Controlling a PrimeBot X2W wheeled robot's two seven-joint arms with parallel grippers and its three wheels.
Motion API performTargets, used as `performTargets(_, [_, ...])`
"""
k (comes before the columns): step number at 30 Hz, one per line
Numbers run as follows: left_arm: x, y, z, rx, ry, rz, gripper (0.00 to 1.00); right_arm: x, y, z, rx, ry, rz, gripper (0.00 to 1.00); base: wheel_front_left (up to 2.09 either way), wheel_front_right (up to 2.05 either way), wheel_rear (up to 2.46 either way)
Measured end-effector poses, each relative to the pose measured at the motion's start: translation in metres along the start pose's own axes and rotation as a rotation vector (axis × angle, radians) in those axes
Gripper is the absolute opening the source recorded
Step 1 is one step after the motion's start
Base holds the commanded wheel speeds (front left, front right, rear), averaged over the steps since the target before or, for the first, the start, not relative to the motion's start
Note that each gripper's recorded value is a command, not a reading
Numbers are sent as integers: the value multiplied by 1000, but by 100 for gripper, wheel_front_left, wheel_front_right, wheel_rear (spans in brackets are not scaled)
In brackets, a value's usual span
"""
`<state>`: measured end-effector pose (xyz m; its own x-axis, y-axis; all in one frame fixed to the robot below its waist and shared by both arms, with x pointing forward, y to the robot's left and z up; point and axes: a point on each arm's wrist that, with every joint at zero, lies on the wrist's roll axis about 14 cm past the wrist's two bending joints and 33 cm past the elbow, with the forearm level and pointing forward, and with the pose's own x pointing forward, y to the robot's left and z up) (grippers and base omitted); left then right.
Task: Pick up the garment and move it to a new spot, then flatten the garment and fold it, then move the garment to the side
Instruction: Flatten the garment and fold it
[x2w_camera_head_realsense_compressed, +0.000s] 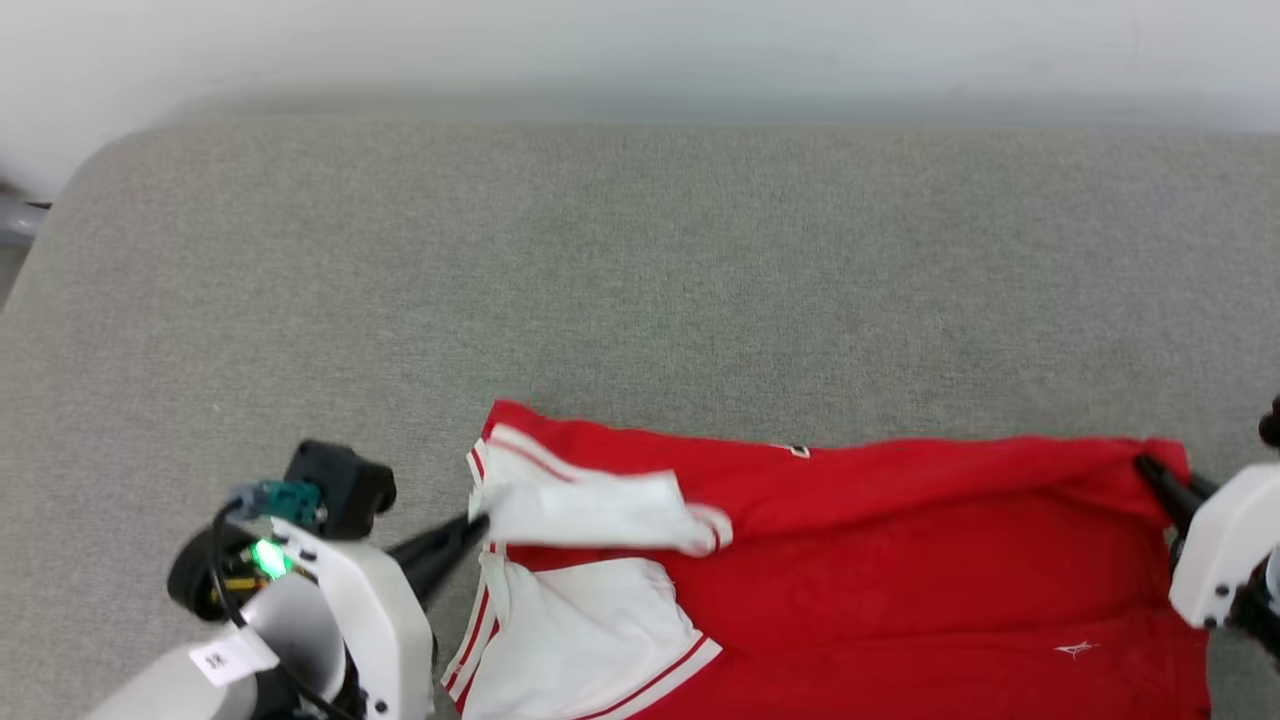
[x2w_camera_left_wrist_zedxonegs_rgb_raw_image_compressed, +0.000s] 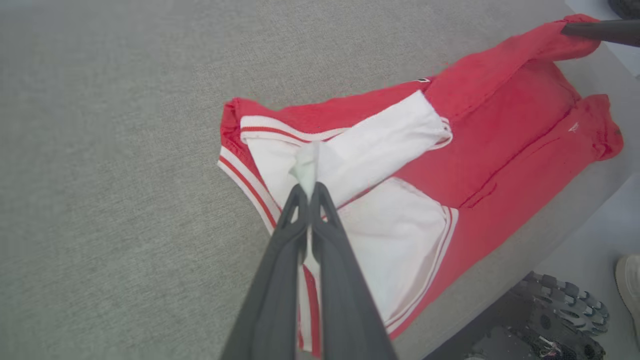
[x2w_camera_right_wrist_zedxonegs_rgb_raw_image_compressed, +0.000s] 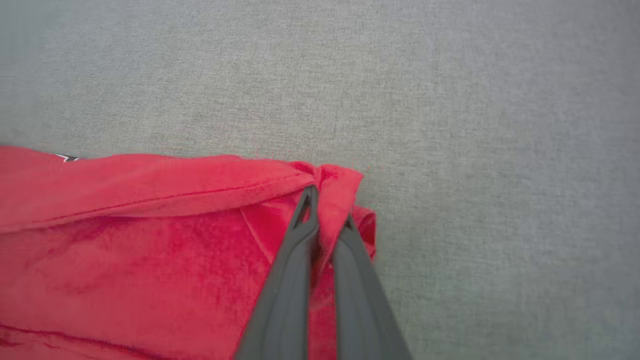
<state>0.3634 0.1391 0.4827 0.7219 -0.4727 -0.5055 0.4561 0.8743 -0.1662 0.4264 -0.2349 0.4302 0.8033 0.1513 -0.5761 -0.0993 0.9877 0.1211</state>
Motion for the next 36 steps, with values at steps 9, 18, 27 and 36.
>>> performTargets(9, [-13, -23, -51, -120, 83, -27, 0, -31, 5, -42, 67, 91, 31, 0, 0, 0, 0])
performTargets(18, [-16, -14, -86, -183, 150, 14, 0, -48, 2, -58, 60, 143, 24, 0, 0, 0, 0])
performTargets(27, [-13, -18, -106, -215, 183, 4, 0, -51, -4, -80, 5, 214, -3, 0, 0, 0, 0])
performTargets(36, [-10, -14, -111, -155, 164, 24, 100, -53, -6, -95, 3, 253, -7, 100, 0, 0, 0])
